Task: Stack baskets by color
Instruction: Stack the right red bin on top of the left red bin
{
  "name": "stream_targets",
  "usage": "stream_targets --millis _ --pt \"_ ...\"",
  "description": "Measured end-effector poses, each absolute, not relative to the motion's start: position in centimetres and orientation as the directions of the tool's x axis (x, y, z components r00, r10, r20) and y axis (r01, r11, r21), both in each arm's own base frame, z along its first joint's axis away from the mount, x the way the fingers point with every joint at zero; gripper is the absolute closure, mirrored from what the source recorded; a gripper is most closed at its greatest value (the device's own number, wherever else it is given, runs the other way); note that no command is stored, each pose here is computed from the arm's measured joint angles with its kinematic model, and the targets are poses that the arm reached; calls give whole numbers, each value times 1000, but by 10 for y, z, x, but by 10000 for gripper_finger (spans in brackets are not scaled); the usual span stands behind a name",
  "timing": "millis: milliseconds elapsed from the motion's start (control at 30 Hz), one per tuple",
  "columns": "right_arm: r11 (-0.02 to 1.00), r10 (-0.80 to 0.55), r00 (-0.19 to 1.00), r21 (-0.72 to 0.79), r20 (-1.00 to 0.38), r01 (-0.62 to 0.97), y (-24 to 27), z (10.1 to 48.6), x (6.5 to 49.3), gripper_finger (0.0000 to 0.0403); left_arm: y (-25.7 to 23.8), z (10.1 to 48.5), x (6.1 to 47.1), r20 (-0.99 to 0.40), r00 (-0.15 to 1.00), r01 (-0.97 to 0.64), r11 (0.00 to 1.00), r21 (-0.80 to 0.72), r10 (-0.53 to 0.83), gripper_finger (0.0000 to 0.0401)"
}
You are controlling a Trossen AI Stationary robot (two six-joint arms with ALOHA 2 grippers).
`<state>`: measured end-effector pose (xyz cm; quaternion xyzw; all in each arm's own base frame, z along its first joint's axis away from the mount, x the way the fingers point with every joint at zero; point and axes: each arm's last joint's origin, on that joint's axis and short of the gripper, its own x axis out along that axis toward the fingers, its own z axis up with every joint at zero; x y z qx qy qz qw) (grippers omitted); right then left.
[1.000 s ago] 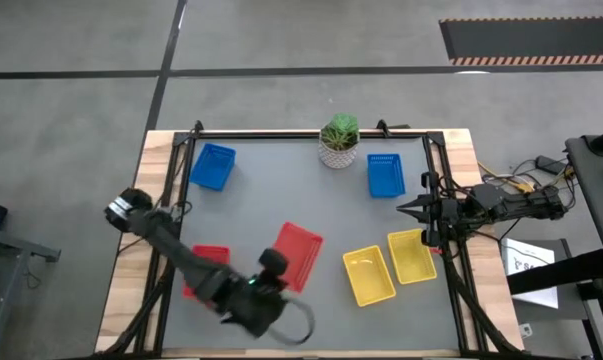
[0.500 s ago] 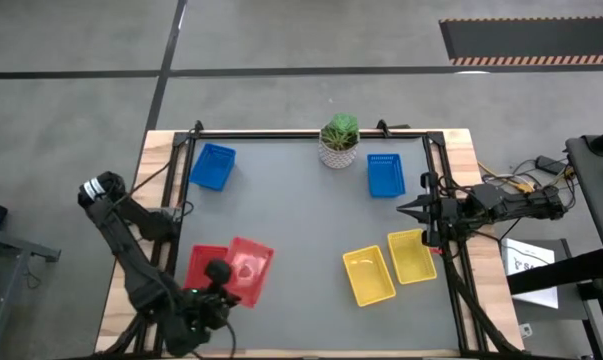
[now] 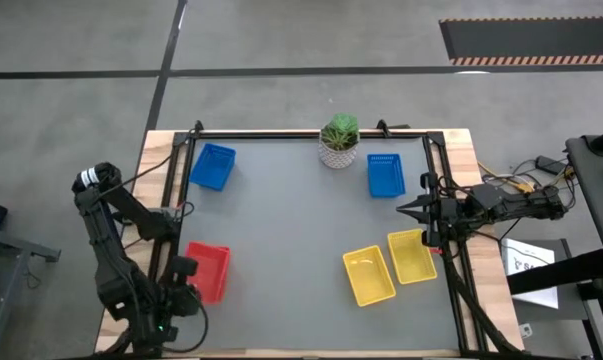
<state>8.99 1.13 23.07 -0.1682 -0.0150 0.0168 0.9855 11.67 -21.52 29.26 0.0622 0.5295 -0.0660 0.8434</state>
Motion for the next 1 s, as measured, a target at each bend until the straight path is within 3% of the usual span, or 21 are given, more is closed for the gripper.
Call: stream_targets --millis 400,567,1000 --pt "943 38 999 -331 24 -28 11 231 90 394 -209 262 116 -911 411 152 982 116 43 401" --pt "943 38 999 -331 24 -28 11 231 90 394 -206 249 115 -912 405 52 995 89 60 401" --pt "949 38 999 -315 24 -29 11 231 90 394 -208 239 120 -895 445 -31 999 14 26 401"
